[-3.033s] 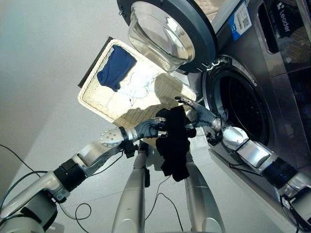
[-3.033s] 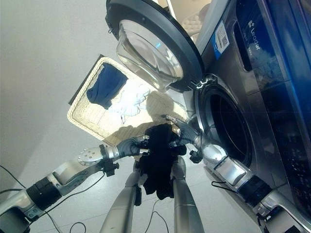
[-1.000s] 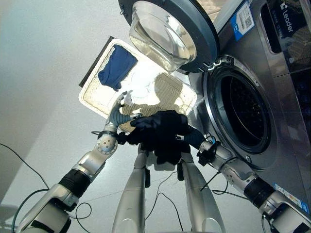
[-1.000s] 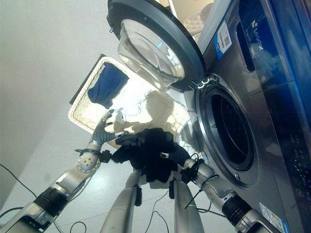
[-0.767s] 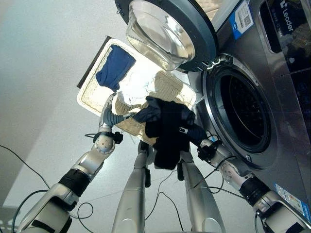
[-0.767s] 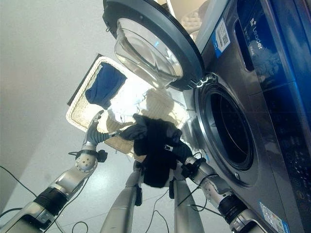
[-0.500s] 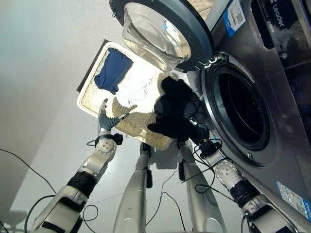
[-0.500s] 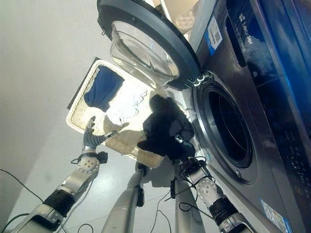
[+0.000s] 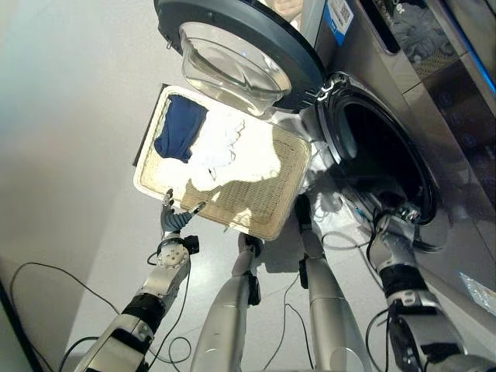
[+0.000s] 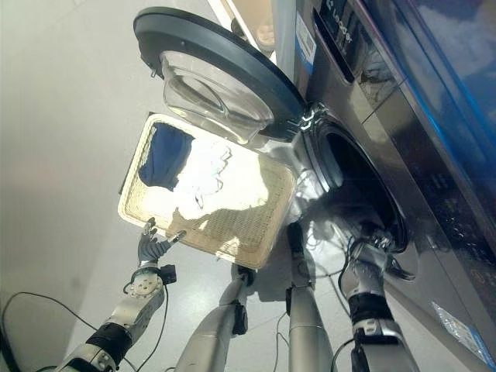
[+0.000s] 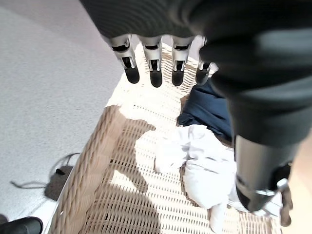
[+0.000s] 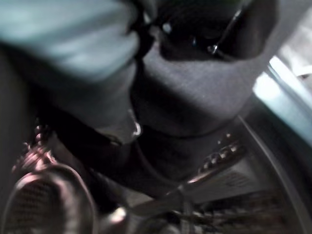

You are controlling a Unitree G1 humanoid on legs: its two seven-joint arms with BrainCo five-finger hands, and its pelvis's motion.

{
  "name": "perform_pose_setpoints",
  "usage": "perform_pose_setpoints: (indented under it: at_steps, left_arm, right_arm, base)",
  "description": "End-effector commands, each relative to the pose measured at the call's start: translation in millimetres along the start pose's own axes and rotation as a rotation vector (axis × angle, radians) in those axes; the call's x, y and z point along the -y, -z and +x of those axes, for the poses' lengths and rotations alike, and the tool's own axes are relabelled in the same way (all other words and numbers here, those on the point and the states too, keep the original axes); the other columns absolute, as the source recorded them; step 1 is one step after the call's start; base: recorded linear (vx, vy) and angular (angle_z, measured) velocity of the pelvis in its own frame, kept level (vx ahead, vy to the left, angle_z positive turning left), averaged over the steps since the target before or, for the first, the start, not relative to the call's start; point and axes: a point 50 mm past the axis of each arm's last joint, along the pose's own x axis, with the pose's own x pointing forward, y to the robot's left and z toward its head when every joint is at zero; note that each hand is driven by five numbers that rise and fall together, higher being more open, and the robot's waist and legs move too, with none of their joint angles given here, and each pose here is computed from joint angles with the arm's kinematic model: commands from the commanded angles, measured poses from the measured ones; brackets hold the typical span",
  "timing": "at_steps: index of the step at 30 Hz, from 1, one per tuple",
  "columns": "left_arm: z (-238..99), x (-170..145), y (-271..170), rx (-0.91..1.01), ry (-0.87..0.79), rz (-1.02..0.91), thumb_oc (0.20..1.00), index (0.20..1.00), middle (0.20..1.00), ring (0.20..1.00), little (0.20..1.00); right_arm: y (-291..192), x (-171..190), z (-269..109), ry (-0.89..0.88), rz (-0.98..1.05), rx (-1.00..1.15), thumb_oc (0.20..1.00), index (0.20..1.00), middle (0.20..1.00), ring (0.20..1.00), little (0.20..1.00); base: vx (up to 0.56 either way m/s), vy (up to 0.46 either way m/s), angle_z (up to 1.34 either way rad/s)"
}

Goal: Put the clothes into the washing machine.

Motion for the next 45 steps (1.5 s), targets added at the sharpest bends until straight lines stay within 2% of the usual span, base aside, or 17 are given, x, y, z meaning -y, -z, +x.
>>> perform_pose_setpoints:
  at_steps: [1,2,4,6,8,9,13,19,23,28,29,31,36,41,45]
  left_arm:
    - [-3,-3,2,0.0,0.022,-0.037,1.0,1.0,1.0,1.0,1.0]
    - [-5,-1,3,-0.004,0.048,-0.034,1.0,1.0,1.0,1.0,1.0]
    - [-7,0,4,-0.007,0.072,-0.023,1.0,1.0,1.0,1.0,1.0]
    - [-10,1,6,-0.02,0.122,0.0,1.0,1.0,1.0,1.0,1.0]
    - [-11,2,4,-0.014,0.147,0.028,1.0,1.0,1.0,1.0,1.0]
    - [-11,3,3,-0.016,0.159,0.034,1.0,1.0,1.0,1.0,1.0]
    - [-13,6,2,-0.017,0.191,0.051,1.0,1.0,1.0,1.0,1.0]
    - [-14,12,-2,0.018,0.21,0.084,1.0,1.0,1.0,1.0,1.0]
    - [-12,14,-11,0.07,0.182,0.106,1.0,1.0,1.0,1.0,1.0]
    - [-7,10,-20,0.12,0.135,0.111,1.0,1.0,1.0,1.0,1.0]
    - [-5,8,-24,0.143,0.108,0.11,1.0,1.0,1.0,1.0,1.0]
    - [-4,6,-27,0.162,0.089,0.11,1.0,1.0,1.0,1.0,1.0]
    - [4,-10,-59,0.363,-0.115,0.163,1.0,1.0,1.0,1.0,1.0]
    - [11,-19,-78,0.453,-0.228,0.2,1.0,1.0,1.0,1.0,1.0]
    - [24,-27,-99,0.522,-0.348,0.286,1.0,1.0,1.0,1.0,1.0]
  right_arm:
    - [-73,-76,14,-0.161,0.103,0.392,0.2,0.2,0.2,0.2,0.2]
    - [-82,-95,14,-0.194,0.172,0.456,0.2,0.2,0.2,0.2,0.2]
    - [-87,-110,13,-0.258,0.254,0.483,0.2,0.2,0.2,0.2,0.2]
    - [-85,-141,3,-0.442,0.349,0.44,0.2,0.2,0.2,0.2,0.2]
    - [-77,-150,-2,-0.556,0.337,0.382,0.2,0.2,0.2,0.2,0.2]
    - [-66,-154,-5,-0.616,0.318,0.31,1.0,1.0,1.0,1.0,1.0]
    - [-33,-151,-7,-0.682,0.235,0.088,1.0,1.0,1.0,1.0,1.0]
    - [-10,-108,2,-0.569,0.141,-0.043,1.0,1.0,1.0,1.0,1.0]
    - [7,-87,6,-0.634,0.022,-0.196,1.0,1.0,1.0,1.0,1.0]
    - [19,-60,-1,-0.676,-0.007,-0.338,1.0,1.0,1.0,1.0,1.0]
    - [17,-46,1,-0.641,-0.032,-0.347,1.0,1.0,1.0,1.0,1.0]
    - [14,-41,2,-0.625,-0.048,-0.338,1.0,1.0,1.0,1.0,1.0]
    - [7,-20,1,-0.554,-0.048,-0.24,1.0,1.0,1.0,1.0,1.0]
    - [17,-7,-11,-0.507,0.03,-0.263,1.0,1.0,1.0,1.0,1.0]
    - [23,15,-17,-0.41,-0.017,-0.296,1.0,1.0,1.0,1.0,1.0]
  base:
    - [0.05,0.029,-0.11]
    - [0.06,0.016,-0.05]
    - [0.05,0.001,0.01]
    - [0.04,-0.028,0.02]
    - [0.03,-0.028,0.01]
    - [0.05,-0.027,-0.02]
    - [0.03,-0.052,-0.02]
    - [0.02,-0.086,0.02]
    - [0.01,-0.041,0.08]
    - [-0.01,-0.051,0.03]
    - [-0.01,-0.05,0.05]
    - [-0.02,-0.047,0.06]
    - [-0.01,-0.027,0.04]
    - [0.0,0.011,0.0]
    - [-0.01,0.062,-0.01]
